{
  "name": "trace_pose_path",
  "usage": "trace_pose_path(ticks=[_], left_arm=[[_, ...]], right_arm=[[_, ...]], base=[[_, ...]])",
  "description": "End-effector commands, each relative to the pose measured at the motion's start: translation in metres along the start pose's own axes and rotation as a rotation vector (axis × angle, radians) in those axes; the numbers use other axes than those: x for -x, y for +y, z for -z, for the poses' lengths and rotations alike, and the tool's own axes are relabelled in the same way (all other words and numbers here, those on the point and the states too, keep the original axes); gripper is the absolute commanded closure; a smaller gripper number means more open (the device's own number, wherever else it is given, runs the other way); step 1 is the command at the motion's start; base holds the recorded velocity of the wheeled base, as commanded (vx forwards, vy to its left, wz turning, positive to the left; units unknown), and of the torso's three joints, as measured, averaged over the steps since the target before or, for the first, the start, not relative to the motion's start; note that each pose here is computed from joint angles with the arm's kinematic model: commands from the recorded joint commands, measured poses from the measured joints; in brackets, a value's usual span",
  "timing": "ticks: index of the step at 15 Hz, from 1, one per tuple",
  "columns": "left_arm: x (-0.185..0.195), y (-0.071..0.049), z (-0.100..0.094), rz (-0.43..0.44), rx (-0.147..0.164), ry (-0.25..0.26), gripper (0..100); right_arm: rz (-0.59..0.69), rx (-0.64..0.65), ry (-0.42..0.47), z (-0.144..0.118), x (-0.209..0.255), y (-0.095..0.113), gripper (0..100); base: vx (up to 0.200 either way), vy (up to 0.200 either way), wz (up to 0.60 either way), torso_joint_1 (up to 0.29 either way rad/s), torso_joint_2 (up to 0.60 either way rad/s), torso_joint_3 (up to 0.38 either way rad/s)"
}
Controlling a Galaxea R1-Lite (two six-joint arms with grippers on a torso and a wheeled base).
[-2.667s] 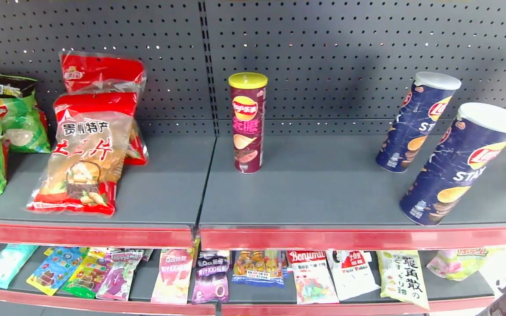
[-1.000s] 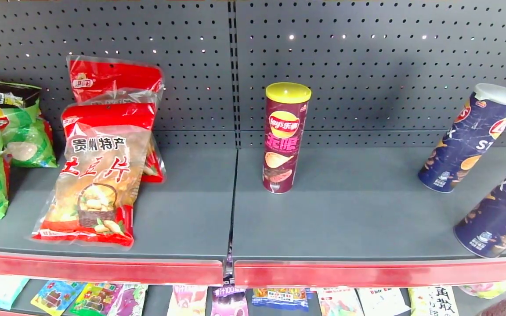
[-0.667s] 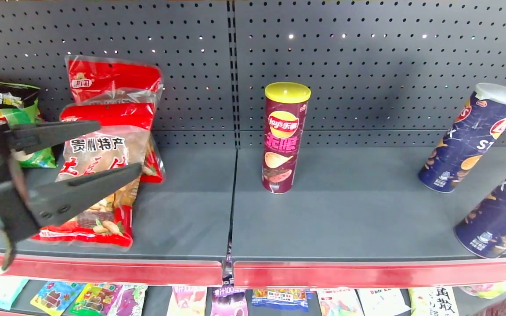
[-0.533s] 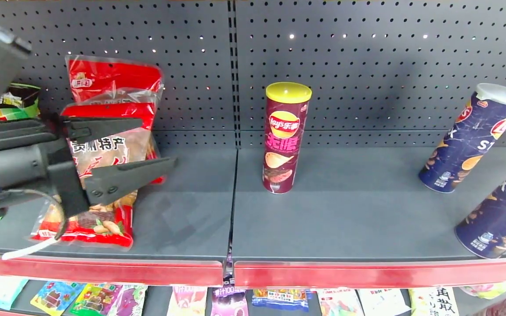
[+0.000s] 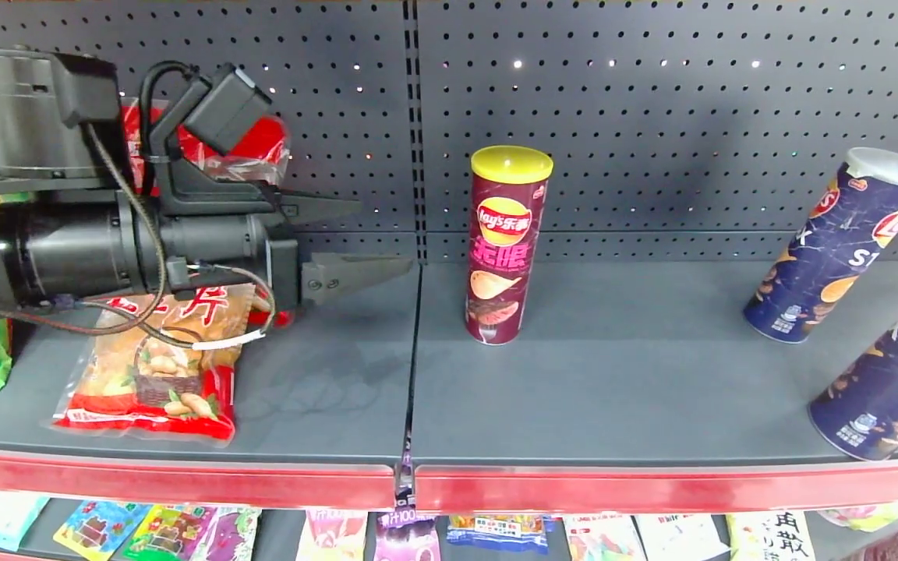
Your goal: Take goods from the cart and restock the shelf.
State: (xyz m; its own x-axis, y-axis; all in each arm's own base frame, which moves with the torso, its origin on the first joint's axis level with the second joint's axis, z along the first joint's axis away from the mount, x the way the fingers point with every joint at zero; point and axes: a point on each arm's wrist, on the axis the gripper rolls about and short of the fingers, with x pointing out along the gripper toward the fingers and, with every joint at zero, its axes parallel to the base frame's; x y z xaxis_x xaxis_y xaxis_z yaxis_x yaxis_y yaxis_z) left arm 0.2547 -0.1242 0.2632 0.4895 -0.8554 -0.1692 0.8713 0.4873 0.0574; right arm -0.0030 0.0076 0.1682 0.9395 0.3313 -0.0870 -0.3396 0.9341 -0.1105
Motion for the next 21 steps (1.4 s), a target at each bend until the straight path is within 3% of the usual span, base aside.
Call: trace_pose_path(ticks=[1, 5, 18, 21], left_arm=[[-0.017, 0.007, 0.009, 0.037, 0.018, 0.026, 0], [-0.037, 0.017, 0.012, 0.063, 0.023, 0.033, 0], [-0.106, 0.051, 0.005, 0.123, -0.016, -0.021, 0], [-0.115, 0.042, 0.003, 0.163, -0.017, -0.026, 0]], right_arm=[[-0.001, 0.0, 0.001, 0.0, 0.0, 0.0, 100], [-0.002, -0.001, 0.004, 0.001, 0.0, 0.0, 100], [0.013, -0.006, 0.016, 0.003, -0.001, 0.0, 100], [0.019, -0.009, 0.02, 0.003, -0.002, -0.001, 100]], base=[[0.0, 0.0, 0.0, 0.0, 0.0, 0.0], [0.0, 0.0, 0.0, 0.0, 0.0, 0.0], [0.0, 0.0, 0.0, 0.0, 0.0, 0.0], [0.0, 0.0, 0.0, 0.0, 0.0, 0.0]])
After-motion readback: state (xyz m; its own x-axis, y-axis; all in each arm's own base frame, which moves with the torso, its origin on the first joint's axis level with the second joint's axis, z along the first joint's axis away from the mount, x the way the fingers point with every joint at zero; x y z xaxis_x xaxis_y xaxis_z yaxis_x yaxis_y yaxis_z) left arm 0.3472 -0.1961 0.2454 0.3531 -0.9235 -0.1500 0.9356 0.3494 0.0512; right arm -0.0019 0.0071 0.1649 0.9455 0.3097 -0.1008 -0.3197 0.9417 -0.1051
